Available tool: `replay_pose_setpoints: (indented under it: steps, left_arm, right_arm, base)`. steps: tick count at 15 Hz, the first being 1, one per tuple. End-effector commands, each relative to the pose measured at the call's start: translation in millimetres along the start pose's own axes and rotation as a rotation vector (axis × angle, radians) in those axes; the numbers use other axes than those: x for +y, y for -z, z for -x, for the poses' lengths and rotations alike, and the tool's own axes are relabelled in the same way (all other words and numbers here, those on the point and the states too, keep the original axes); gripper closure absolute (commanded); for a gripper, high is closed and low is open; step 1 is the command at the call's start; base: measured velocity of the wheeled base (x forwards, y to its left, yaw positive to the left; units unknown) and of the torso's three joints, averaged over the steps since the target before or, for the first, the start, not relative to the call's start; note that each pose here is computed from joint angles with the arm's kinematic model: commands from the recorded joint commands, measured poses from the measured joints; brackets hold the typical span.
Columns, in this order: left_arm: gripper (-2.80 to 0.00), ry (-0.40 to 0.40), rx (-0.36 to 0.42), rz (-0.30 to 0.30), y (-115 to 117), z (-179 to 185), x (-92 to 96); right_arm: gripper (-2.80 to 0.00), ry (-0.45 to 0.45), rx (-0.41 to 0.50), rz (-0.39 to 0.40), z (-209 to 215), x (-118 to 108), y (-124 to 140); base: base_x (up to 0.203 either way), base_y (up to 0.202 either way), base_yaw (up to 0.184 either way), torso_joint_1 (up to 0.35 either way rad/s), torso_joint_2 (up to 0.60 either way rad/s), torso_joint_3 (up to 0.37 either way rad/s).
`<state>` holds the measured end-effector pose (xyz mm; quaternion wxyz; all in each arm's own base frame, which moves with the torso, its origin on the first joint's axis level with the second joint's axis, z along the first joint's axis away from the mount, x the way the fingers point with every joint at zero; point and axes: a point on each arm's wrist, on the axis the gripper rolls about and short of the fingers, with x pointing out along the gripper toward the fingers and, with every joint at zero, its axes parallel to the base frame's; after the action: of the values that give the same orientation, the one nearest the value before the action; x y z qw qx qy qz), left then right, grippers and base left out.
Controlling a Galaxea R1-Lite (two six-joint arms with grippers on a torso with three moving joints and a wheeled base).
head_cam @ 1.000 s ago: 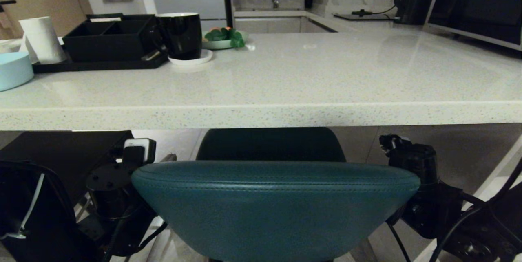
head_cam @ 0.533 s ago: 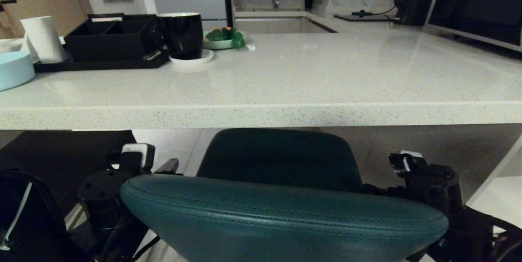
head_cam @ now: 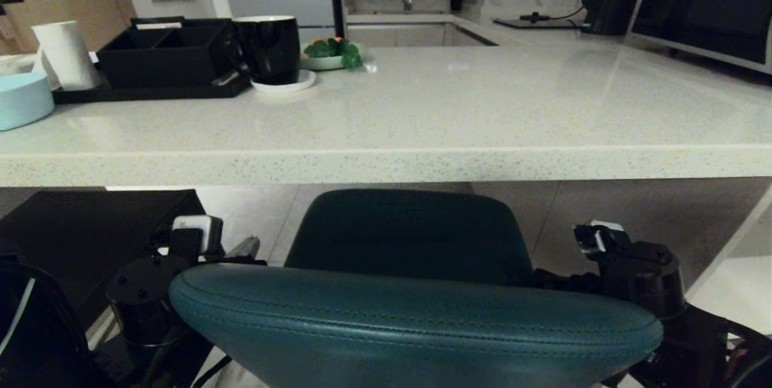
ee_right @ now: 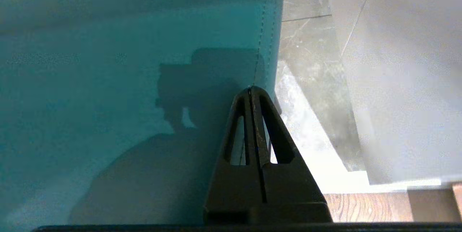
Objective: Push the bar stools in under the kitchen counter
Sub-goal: Pull the blue chair out from under the dining table
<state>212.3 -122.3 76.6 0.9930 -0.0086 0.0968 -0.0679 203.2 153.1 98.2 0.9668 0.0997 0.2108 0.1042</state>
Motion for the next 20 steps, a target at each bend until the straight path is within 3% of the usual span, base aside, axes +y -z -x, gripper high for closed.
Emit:
replay_pose_setpoints:
  steps: [1,20]
  left_arm:
    - [0.00,0.019,0.006,-0.006,1.9,1.4,-4.6]
    - [0.00,0.031,-0.006,-0.004,1.1,7.5,-14.8]
  right_arm:
    - [0.00,0.004,0.002,-0.002,-4.6,1.2,0.5]
    - [0.00,0.033,-0.010,0.000,-10.5,3.5,0.3]
  base:
    - [-0.182,0.000,0.003,-0.007,0.00,-0.002]
    - [-0.193,0.000,-0.001,0.001,0.00,0.003]
